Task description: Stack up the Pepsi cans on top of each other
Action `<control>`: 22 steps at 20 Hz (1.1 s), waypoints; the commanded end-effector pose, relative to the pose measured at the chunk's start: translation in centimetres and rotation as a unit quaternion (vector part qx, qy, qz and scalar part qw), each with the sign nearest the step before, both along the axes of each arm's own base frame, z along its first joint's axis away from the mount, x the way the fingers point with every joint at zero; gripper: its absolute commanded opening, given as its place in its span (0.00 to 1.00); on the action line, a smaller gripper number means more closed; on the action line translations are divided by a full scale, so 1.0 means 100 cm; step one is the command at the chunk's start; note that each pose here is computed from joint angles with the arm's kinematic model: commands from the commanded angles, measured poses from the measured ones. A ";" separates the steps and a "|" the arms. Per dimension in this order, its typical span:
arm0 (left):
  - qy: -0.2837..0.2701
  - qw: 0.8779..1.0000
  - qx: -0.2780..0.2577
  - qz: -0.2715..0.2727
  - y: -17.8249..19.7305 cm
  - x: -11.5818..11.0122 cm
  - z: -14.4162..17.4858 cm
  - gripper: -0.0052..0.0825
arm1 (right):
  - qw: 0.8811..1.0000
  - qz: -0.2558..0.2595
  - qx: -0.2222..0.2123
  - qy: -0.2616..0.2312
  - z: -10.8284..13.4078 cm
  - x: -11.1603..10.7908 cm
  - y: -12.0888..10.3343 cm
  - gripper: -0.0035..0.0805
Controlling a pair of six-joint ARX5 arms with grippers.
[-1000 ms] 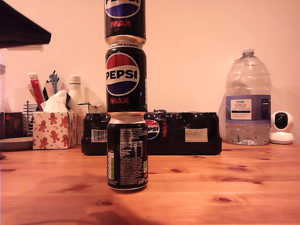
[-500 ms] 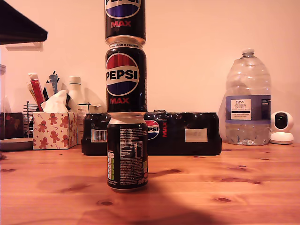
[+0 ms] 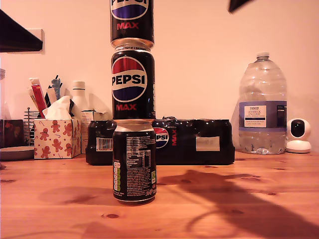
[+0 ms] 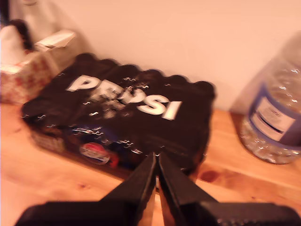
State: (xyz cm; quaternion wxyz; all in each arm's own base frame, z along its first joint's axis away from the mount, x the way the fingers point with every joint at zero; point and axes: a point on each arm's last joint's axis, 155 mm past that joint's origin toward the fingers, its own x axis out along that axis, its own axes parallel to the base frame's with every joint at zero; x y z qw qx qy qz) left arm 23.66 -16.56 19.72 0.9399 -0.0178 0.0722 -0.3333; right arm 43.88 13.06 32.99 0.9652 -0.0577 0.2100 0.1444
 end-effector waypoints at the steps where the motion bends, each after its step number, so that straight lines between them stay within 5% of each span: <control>1: 0.008 1.000 0.009 0.018 0.007 0.005 -0.011 0.03 | 1.000 -0.007 0.003 0.000 -0.010 -0.007 -0.010 0.03; 12: 0.018 0.992 0.009 0.124 0.069 0.033 -0.028 0.03 | 0.997 -0.032 0.031 -0.056 -0.055 -0.053 -0.058 0.03; 22: 0.020 0.991 -0.001 0.132 0.082 0.036 -0.027 0.03 | 0.990 -0.089 0.090 -0.063 -0.117 -0.111 -0.103 0.03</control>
